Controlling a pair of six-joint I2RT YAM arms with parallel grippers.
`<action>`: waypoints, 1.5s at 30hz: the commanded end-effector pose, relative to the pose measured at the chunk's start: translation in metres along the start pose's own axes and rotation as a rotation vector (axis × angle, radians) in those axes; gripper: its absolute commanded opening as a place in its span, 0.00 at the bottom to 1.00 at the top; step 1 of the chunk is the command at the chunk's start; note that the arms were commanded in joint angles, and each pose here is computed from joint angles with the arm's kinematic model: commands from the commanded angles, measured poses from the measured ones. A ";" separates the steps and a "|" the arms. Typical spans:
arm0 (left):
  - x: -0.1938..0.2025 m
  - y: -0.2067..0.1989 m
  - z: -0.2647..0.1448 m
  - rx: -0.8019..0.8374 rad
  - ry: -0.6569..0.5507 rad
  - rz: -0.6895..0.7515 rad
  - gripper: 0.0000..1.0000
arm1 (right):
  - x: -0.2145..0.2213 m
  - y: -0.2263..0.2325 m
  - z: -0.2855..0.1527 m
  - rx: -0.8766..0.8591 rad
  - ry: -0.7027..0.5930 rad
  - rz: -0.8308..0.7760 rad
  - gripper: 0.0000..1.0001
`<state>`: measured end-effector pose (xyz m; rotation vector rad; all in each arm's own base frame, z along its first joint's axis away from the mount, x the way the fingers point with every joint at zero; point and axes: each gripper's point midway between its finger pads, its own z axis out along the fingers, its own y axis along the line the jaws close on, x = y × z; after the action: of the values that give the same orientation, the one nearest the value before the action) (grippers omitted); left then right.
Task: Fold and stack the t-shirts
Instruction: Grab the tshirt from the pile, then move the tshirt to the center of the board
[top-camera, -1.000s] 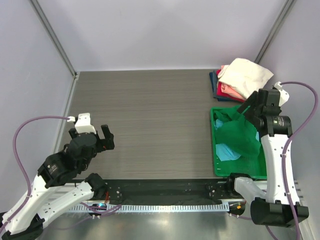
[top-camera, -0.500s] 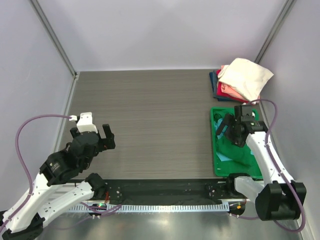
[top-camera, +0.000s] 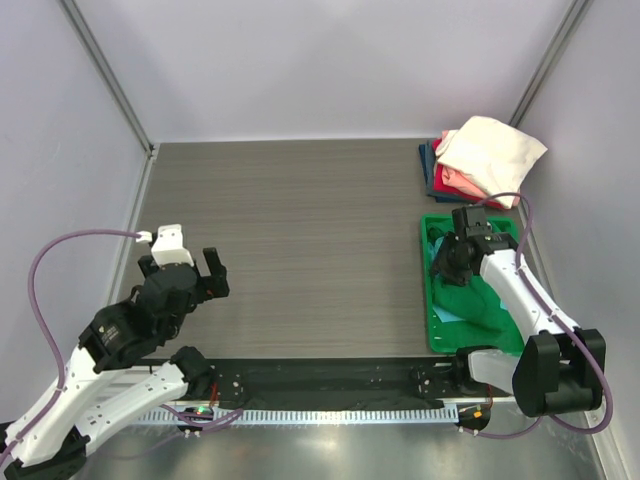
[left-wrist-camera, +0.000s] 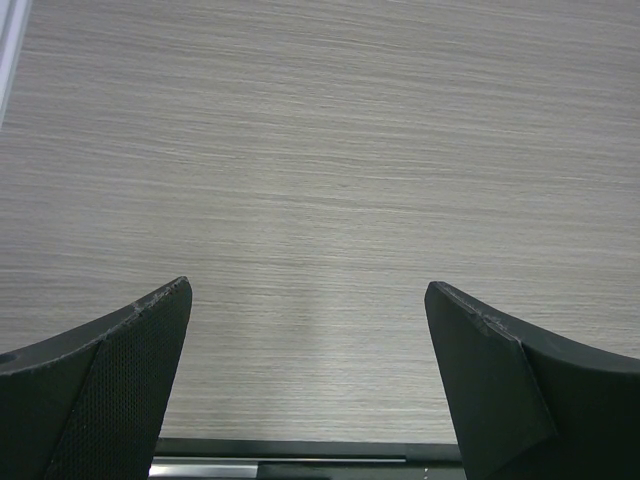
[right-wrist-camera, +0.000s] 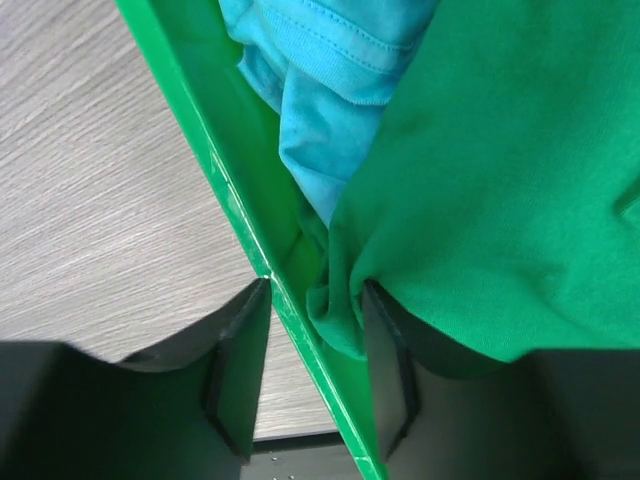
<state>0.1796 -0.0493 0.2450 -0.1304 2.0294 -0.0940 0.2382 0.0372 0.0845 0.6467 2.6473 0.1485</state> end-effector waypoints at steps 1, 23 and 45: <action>-0.008 0.004 -0.001 -0.022 -0.042 -0.043 1.00 | 0.001 0.003 -0.002 0.009 -0.004 0.031 0.43; -0.010 0.008 -0.001 -0.040 -0.051 -0.050 1.00 | -0.136 0.113 -0.192 -0.378 -0.412 -0.002 0.01; -0.013 0.023 -0.003 -0.115 -0.075 -0.070 1.00 | 0.037 0.124 -0.047 -0.420 -0.086 -0.166 0.88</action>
<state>0.1793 -0.0320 0.2479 -0.2196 1.9911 -0.0341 0.2472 0.2049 0.1782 0.1371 2.4404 0.8377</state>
